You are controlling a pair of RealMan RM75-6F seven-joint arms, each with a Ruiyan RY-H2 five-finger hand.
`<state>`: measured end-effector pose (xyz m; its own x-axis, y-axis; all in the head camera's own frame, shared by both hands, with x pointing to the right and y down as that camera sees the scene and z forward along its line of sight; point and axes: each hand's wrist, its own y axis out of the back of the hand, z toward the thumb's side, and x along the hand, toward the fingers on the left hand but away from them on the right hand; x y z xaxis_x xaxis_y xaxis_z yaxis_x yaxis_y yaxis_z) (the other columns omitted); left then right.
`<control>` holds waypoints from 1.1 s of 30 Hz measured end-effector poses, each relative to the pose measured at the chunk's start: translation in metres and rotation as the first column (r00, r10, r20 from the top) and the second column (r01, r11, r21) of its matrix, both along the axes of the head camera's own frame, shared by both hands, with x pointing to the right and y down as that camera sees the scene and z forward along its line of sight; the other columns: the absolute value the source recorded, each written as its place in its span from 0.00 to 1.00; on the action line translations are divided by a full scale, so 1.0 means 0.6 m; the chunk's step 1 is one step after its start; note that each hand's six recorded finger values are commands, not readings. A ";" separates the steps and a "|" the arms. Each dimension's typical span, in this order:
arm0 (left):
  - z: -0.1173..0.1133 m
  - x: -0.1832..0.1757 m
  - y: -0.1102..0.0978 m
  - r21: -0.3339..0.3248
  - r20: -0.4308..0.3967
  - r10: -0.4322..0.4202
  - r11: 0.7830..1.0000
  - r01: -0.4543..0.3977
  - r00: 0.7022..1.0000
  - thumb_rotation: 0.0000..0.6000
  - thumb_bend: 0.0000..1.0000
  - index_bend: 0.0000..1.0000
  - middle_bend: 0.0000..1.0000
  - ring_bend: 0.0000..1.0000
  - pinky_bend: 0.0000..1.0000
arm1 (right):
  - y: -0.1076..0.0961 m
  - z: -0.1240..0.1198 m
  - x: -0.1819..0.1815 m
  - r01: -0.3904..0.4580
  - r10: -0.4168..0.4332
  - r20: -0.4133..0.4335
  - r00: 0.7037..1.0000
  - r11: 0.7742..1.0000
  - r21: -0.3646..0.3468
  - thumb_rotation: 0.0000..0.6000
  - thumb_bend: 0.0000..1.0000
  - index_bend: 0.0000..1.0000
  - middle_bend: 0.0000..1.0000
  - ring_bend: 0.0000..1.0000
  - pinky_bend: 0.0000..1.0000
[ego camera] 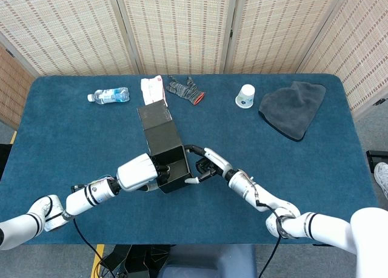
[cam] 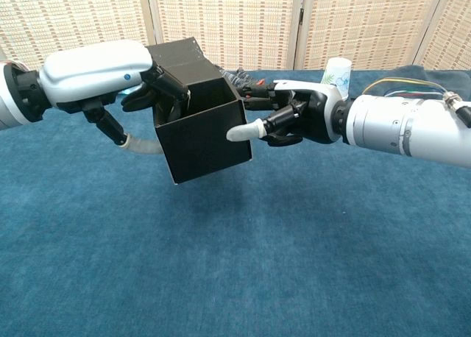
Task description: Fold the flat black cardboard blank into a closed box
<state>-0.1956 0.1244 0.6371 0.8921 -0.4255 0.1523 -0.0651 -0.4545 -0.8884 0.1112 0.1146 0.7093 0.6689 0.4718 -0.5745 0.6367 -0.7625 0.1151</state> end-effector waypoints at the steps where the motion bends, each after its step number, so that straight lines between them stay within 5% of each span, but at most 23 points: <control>1: 0.000 0.000 0.000 0.001 0.000 0.000 1.000 0.000 1.000 1.00 0.43 0.70 0.67 0.71 0.77 | 0.000 0.000 0.000 0.001 -0.001 0.000 1.000 1.000 0.001 1.00 0.38 0.47 0.44 0.82 1.00; 19: -0.008 -0.041 -0.009 0.024 0.044 -0.062 0.998 0.061 0.997 1.00 0.41 0.31 0.27 0.59 0.70 | -0.012 0.012 0.008 -0.042 0.043 -0.021 0.999 0.998 0.051 1.00 0.40 0.47 0.44 0.82 1.00; 33: -0.041 -0.139 -0.036 0.081 0.014 -0.246 0.966 0.244 0.969 1.00 0.41 0.27 0.22 0.49 0.69 | 0.005 0.052 -0.013 -0.030 0.036 -0.086 0.996 0.997 0.068 1.00 0.38 0.43 0.34 0.80 1.00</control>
<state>-0.2789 0.1027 0.6126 0.7557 -0.6418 0.1302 -0.1439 -0.3567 -0.9231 0.1033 0.1176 0.7407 0.6009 0.5319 -0.5966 0.6669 -0.7451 0.0074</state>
